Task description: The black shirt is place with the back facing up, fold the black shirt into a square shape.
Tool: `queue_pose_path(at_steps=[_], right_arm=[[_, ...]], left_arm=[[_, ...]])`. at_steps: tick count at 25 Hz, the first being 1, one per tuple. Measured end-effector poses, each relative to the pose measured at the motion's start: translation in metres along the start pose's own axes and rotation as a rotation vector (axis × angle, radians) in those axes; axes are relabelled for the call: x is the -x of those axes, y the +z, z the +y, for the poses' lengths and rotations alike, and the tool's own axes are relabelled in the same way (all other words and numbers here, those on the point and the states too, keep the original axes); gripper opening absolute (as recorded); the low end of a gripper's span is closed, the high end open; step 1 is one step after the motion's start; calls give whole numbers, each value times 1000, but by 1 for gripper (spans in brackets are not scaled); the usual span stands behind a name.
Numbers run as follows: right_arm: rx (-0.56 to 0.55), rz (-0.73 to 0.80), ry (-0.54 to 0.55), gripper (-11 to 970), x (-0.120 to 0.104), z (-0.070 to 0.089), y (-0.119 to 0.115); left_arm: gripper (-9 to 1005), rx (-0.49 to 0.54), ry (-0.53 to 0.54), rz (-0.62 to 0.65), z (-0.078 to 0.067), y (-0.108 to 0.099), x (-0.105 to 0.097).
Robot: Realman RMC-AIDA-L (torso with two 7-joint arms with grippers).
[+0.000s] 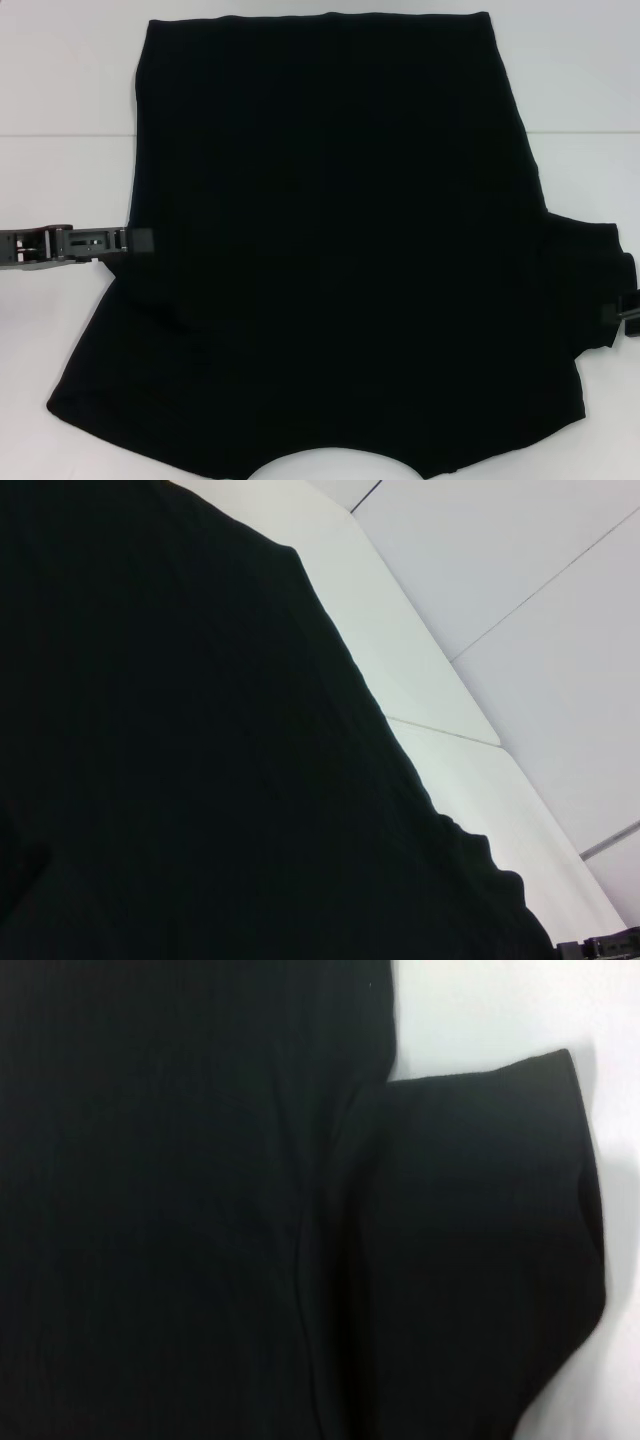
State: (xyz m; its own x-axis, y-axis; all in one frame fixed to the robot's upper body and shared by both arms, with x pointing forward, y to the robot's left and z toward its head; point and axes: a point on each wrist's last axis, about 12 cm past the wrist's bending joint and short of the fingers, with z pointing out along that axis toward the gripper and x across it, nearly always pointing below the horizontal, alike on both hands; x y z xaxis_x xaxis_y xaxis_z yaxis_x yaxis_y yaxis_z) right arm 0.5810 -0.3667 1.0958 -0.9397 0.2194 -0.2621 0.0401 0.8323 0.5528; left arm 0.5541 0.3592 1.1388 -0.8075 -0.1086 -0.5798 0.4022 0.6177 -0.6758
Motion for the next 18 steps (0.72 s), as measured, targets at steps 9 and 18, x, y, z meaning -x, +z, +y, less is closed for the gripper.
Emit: queue_pose_path(at_steps=[9,18], right_arm=[[1,-16,-8,441,8,8,8],[4,-10,-21,202,10,12,9]], left_arm=[[905,5,-1,-6,1,-1,1],[906,7,-3,-10,1,-2,1]])
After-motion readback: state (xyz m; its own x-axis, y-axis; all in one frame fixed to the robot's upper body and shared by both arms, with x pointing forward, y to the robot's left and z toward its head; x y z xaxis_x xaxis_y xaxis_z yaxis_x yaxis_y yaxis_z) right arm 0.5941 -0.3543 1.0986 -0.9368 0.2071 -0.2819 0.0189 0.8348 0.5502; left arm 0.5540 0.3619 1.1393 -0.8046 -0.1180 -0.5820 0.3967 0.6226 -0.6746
